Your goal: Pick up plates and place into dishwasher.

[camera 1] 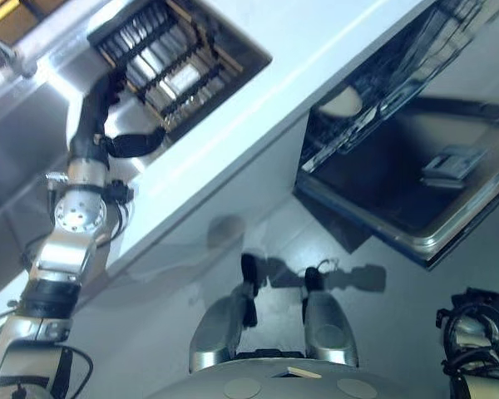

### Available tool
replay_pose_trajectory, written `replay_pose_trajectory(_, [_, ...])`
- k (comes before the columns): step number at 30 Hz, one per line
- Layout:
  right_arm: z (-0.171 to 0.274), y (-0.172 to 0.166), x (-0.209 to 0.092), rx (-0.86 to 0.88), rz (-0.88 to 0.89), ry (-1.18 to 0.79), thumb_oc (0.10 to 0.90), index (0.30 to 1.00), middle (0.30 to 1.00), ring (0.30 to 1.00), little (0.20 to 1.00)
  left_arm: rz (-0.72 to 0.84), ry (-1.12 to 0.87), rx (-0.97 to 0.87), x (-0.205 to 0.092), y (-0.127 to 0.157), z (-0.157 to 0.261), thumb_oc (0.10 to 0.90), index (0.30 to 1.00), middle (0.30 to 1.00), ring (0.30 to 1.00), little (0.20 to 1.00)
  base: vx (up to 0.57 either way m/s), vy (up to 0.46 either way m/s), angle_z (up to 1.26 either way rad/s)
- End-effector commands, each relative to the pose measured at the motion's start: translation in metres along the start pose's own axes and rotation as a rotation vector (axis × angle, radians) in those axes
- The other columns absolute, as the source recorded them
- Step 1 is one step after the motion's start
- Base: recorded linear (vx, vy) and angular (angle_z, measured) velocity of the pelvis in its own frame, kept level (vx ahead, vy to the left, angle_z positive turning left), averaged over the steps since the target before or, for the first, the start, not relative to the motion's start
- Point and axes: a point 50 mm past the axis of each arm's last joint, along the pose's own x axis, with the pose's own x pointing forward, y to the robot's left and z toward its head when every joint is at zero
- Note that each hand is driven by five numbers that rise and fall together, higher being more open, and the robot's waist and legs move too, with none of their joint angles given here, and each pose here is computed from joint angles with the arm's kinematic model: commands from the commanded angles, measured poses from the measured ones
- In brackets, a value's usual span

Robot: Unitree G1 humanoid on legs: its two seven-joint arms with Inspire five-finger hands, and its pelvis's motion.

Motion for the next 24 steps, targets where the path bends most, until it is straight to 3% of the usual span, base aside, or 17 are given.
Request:
replay_pose_trajectory(1, [0.022,-0.039,0.023,-0.191,-0.113,-0.115,0.100,0.300,0.300,0.300,0.200,0.082,-0.126,-0.024,0.009,0.008,0.023,0.800,0.900,0.900,0.900,0.900,-0.10,-0.129,0.28])
replay_pose_trajectory(6, [0.041,-0.040,0.030,-0.306,-0.021,-0.165,0.100,0.300,0.300,0.300,0.200,0.093,-0.165,-0.013,0.023,0.016,0.039,0.800,0.900,0.900,0.900,0.900,-0.06,-0.148,0.25])
replay_pose_trajectory(12, [0.131,-0.046,0.019,-0.115,-0.145,-0.472,0.100,0.300,0.300,0.300,0.200,0.091,-0.162,-0.011,0.027,0.017,0.039,0.800,0.900,0.900,0.900,0.900,0.01,-0.034,0.08])
replay_pose_trajectory(18, [0.237,-0.066,-0.036,0.006,-0.268,-0.963,0.100,0.300,0.300,0.300,0.200,0.134,-0.122,-0.032,0.019,0.013,0.028,0.800,0.900,0.900,0.900,0.900,0.03,0.099,-0.14])
replay_pose_trajectory(24, [0.293,-0.082,-0.088,0.053,-0.256,-1.310,0.100,0.300,0.300,0.300,0.200,0.129,-0.085,-0.034,0.018,0.011,0.022,0.800,0.900,0.900,0.900,0.900,0.05,0.070,-0.30])
